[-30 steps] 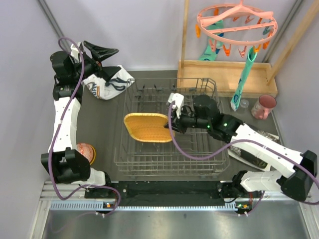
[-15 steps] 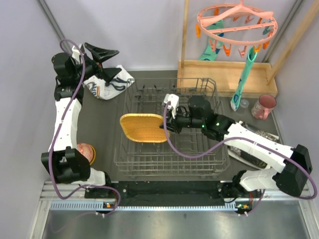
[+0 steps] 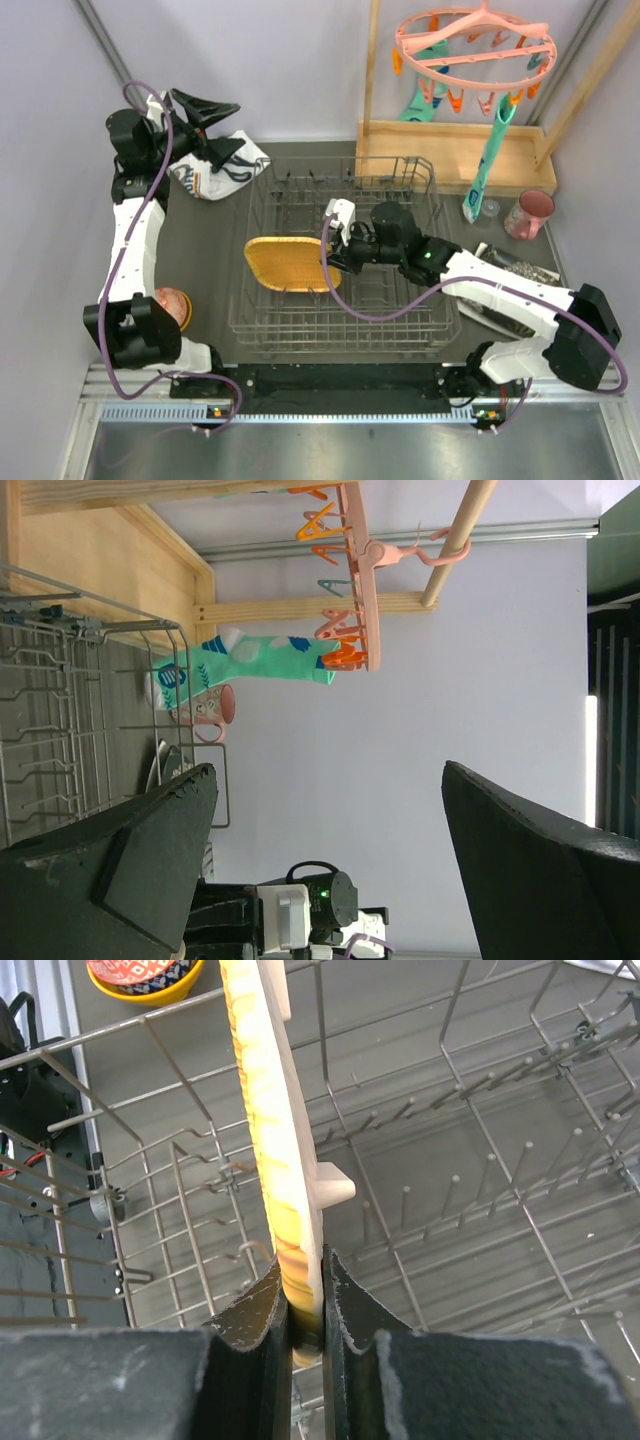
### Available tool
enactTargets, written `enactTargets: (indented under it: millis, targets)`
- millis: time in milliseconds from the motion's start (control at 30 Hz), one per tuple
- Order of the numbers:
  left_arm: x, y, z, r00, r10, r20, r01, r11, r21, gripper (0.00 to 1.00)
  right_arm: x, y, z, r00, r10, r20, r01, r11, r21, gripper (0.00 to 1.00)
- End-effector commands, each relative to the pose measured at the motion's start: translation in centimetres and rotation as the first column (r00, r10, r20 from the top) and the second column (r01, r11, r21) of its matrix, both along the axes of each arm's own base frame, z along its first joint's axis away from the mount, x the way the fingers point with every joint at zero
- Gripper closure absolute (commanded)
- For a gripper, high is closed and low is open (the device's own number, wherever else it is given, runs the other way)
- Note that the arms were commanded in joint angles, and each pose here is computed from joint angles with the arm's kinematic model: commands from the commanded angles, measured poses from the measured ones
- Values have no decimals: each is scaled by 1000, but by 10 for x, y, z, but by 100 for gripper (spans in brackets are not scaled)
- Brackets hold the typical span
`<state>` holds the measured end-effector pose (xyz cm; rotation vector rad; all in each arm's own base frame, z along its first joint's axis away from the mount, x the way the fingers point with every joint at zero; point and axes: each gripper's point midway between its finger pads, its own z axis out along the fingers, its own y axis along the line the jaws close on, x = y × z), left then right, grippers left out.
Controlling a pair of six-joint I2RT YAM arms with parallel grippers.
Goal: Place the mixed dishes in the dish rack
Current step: Insert the plate into the dish rack
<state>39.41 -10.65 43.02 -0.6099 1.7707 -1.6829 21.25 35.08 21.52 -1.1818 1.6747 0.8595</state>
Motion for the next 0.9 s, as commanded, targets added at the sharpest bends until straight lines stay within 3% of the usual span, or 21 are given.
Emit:
enactTargets:
  millis: [0, 233, 867]
  targets:
    - [-13, -1, 16, 997, -12, 77, 11, 1000, 5, 2, -20, 20, 17, 995, 100, -25, -98, 992, 82, 100]
    - [-18, -3, 17, 997, -16, 82, 16, 1000, 4, 3, -21, 11, 1, 994, 89, -60, -88, 996, 10, 100]
    - [-16, -3, 14, 997, -15, 77, 15, 1000, -3, 3, -17, 2, -6, 998, 50, -40, -51, 998, -35, 81]
